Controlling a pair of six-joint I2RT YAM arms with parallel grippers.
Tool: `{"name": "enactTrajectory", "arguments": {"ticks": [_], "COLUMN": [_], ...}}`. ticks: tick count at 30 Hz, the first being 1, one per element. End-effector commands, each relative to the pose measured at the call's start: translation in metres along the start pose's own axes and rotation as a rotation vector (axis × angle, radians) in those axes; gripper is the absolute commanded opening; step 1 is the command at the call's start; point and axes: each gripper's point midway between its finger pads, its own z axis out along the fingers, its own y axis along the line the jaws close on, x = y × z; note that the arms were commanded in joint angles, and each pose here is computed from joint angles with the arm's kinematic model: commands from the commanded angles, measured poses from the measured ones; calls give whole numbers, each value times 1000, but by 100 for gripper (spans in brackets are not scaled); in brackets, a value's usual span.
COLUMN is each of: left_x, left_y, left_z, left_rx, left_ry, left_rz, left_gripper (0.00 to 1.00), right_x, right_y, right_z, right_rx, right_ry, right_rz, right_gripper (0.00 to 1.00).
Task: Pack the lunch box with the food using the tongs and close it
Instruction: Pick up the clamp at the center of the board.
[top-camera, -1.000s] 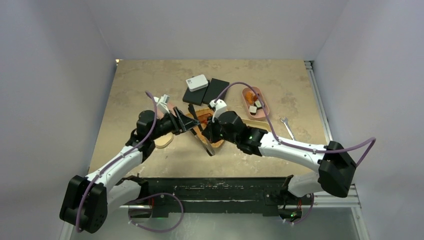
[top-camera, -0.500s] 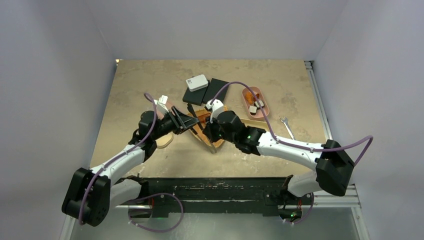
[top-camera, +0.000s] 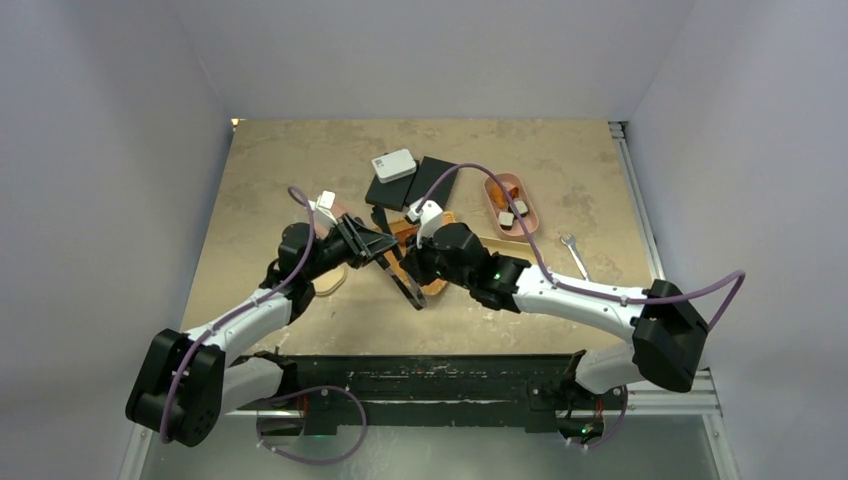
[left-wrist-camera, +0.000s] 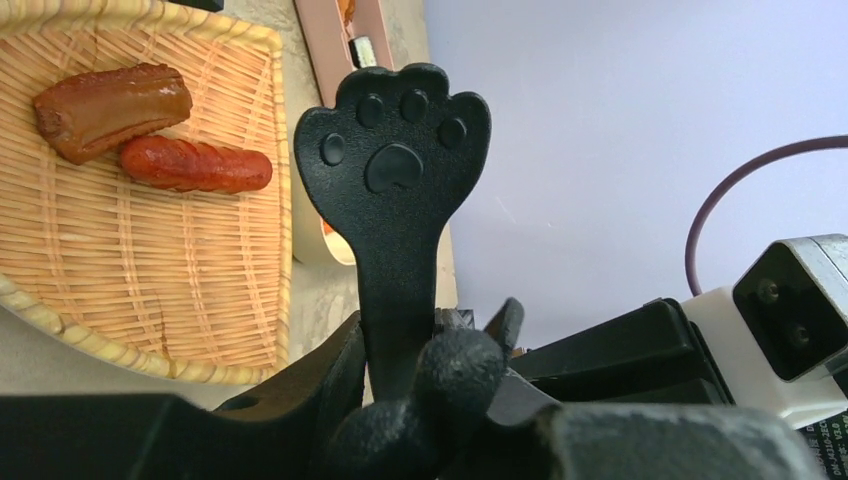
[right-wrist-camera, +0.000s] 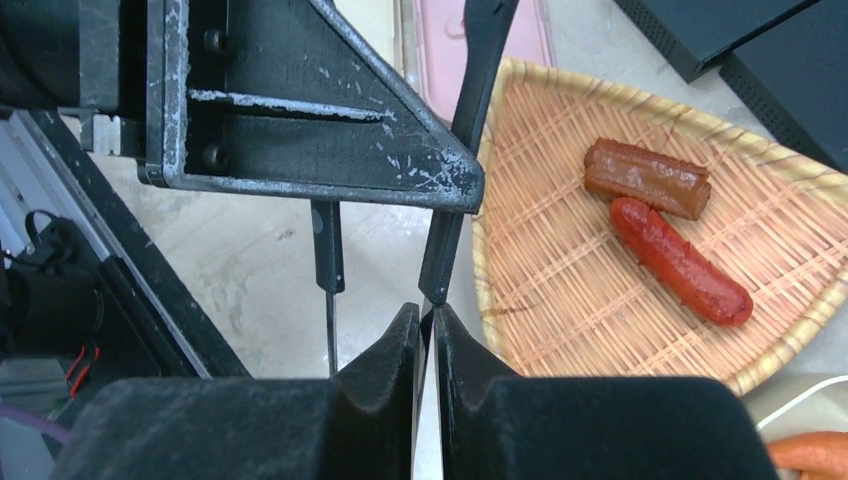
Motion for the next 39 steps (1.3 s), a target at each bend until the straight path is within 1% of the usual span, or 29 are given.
{"name": "enactTrajectory", "arguments": {"ticks": [1, 3, 7, 8, 9, 10, 11, 14, 17, 23, 27, 33, 35, 39], "left_x": [-5, -7, -11, -11, -12, -13, -12, -12, -12, -13, -15, -15, -15, -16], "left_y": [-5, -6, -14, -16, -17, -18, -18, -24, -27, -32, -33, -31, -29, -23], "left_z": [-1, -2, -3, -3, -2, -2, -2, -3, -4, -6, -8, -8, -8, -7], "left_rx": [28, 32, 65, 69, 72, 74, 76, 97, 111, 123, 120, 109, 99, 75], "left_ry": [-36, -46, -66, -68, -69, -70, -69, -64, -61, -69, -80, -86, -86, -96], "left_rz": [-14, -33, -60, -60, -59, -58, -60, -69, -71, -77, -84, -93, -95, -104], "left_gripper": [0, 0, 0, 0, 0, 0, 0, 0, 0, 0, 0, 0, 0, 0], "right_x": [-38, -41, -47, -47, -44, -43, -42, -31, -21, -18, -17, -16, -18, -18], "right_y": [3, -2, 3, 8, 11, 16, 20, 26, 23, 21, 21, 25, 26, 25], "right_z": [-10, -13, -24, -27, -30, -34, -37, -39, -37, -31, -22, -11, -11, -7], "right_rx": [19, 47, 4, -19, -43, -70, -100, -153, -142, -132, -85, -7, 22, 93], "right_ry": [-124, -139, -194, -205, -211, -217, -222, -210, -187, -198, -206, -216, -228, -228], "right_rz": [21, 23, 30, 104, 162, 178, 188, 203, 211, 196, 183, 173, 138, 119], "right_gripper": [12, 12, 12, 13, 50, 57, 61, 67, 69, 70, 64, 64, 60, 59]}}
